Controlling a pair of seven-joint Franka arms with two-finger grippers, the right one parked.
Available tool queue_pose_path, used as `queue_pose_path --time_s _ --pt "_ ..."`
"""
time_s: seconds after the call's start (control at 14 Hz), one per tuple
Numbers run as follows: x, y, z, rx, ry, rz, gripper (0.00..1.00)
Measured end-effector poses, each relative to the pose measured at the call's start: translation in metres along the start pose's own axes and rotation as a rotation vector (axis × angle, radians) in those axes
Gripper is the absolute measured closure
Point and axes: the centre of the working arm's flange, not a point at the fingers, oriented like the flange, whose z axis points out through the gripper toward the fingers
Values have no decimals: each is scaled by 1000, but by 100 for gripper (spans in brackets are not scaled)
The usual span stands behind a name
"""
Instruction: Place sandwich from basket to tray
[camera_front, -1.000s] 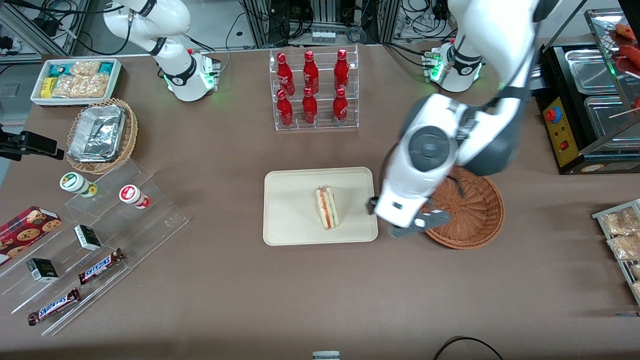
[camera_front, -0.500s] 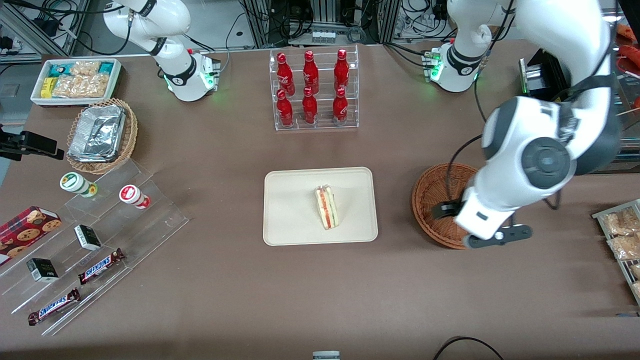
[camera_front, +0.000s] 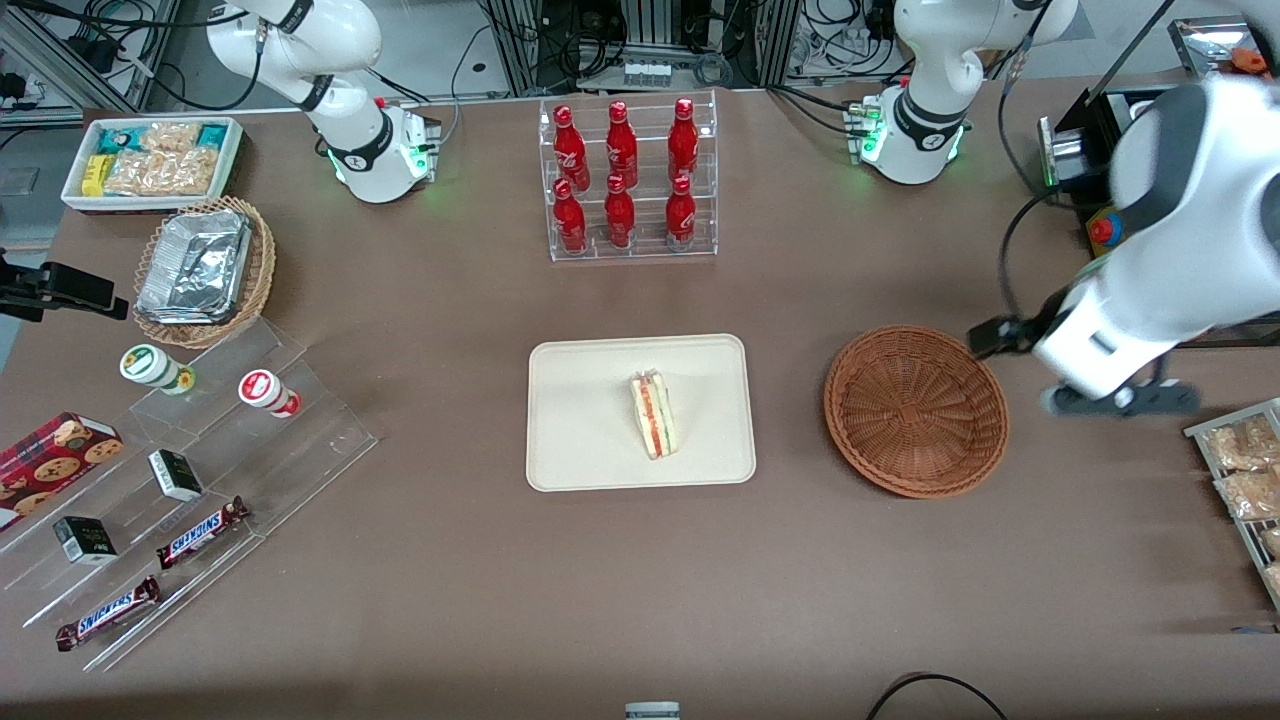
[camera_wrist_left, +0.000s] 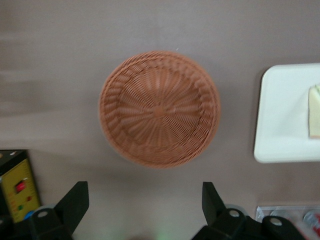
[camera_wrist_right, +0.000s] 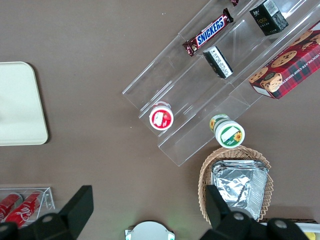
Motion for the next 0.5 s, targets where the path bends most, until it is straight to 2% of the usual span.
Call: queue_pose_path --time_s 0.21,0.5 --pt "-38 -44 -29 -1 5 56 0" --pt "-73 -54 -54 7 9 72 0"
